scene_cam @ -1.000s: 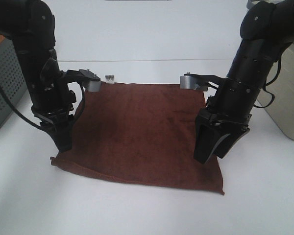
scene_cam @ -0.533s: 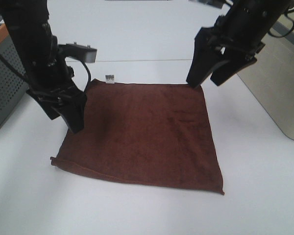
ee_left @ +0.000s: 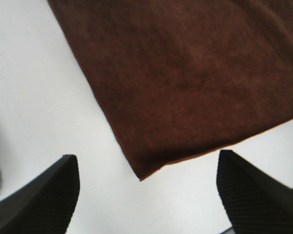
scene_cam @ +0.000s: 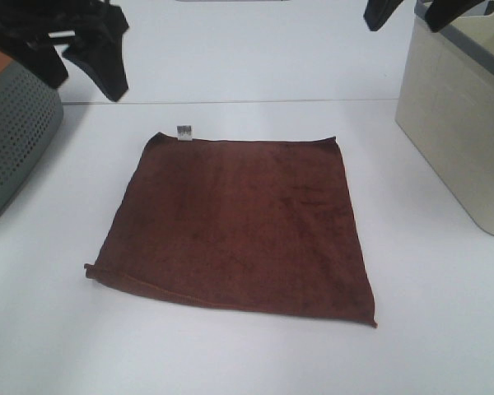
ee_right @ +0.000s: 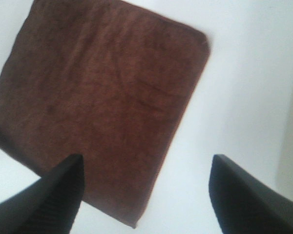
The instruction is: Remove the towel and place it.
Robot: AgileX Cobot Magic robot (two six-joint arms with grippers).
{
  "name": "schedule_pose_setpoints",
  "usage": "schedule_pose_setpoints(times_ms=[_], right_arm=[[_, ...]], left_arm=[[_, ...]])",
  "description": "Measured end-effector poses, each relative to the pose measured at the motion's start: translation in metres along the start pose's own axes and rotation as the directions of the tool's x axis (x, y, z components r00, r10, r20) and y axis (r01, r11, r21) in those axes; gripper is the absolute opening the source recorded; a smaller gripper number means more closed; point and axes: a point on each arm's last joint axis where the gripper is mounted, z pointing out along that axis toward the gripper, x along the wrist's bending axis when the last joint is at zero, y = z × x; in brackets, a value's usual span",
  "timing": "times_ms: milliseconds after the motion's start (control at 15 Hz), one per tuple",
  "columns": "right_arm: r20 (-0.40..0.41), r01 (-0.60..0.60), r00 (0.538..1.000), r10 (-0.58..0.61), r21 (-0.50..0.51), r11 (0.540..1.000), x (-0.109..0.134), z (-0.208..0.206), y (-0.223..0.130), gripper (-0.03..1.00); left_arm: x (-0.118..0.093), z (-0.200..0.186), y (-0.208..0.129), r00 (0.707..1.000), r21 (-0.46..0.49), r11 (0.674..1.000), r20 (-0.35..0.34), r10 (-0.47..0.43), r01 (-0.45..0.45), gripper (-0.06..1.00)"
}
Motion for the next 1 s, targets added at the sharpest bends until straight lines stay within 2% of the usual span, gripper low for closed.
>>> schedule_pose_setpoints(times_ms=[67,200,333,533,600,667,733,1000], right_arm=[[0.028,-0.006,1.000,0.007,-0.018,1.000,-0.003,-0.007,0.000,0.63],[0.058,-0.053,0.997,0.056,-0.050,0.997,-0.020,-0.020,0.002,0.63],[0.120,-0.149,0.980,0.161,-0.101,0.984,-0.060,-0.038,0.003,0.63],[0.205,-0.217,0.944,0.257,-0.199,0.956,-0.104,-0.082,-0.008,0.63],[0.226,-0.210,0.940,0.256,-0.208,0.955,-0.107,-0.092,-0.016,0.63],[0.227,-0.213,0.939,0.257,-0.202,0.956,-0.105,-0.097,-0.027,0.63],[0.196,-0.213,0.948,0.250,-0.192,0.958,-0.094,-0.105,-0.047,0.63],[0.184,-0.176,0.960,0.212,-0.192,0.965,-0.061,-0.135,-0.139,0.63]], left_arm=[[0.006,-0.016,0.000,0.999,-0.041,0.999,-0.047,-0.007,0.005,0.74],[0.029,-0.043,-0.005,0.991,-0.108,0.991,-0.100,-0.088,0.077,0.74],[0.063,-0.073,-0.019,0.968,-0.178,0.968,-0.146,-0.204,0.177,0.74],[0.122,-0.119,-0.057,0.901,-0.275,0.915,-0.240,-0.362,0.295,0.74],[0.139,-0.128,-0.075,0.873,-0.284,0.899,-0.267,-0.408,0.334,0.74],[0.146,-0.133,-0.090,0.856,-0.290,0.884,-0.267,-0.444,0.368,0.74],[0.134,-0.143,-0.114,0.847,-0.308,0.866,-0.243,-0.472,0.394,0.74],[0.091,-0.151,-0.169,0.849,-0.322,0.861,-0.230,-0.476,0.395,0.74]])
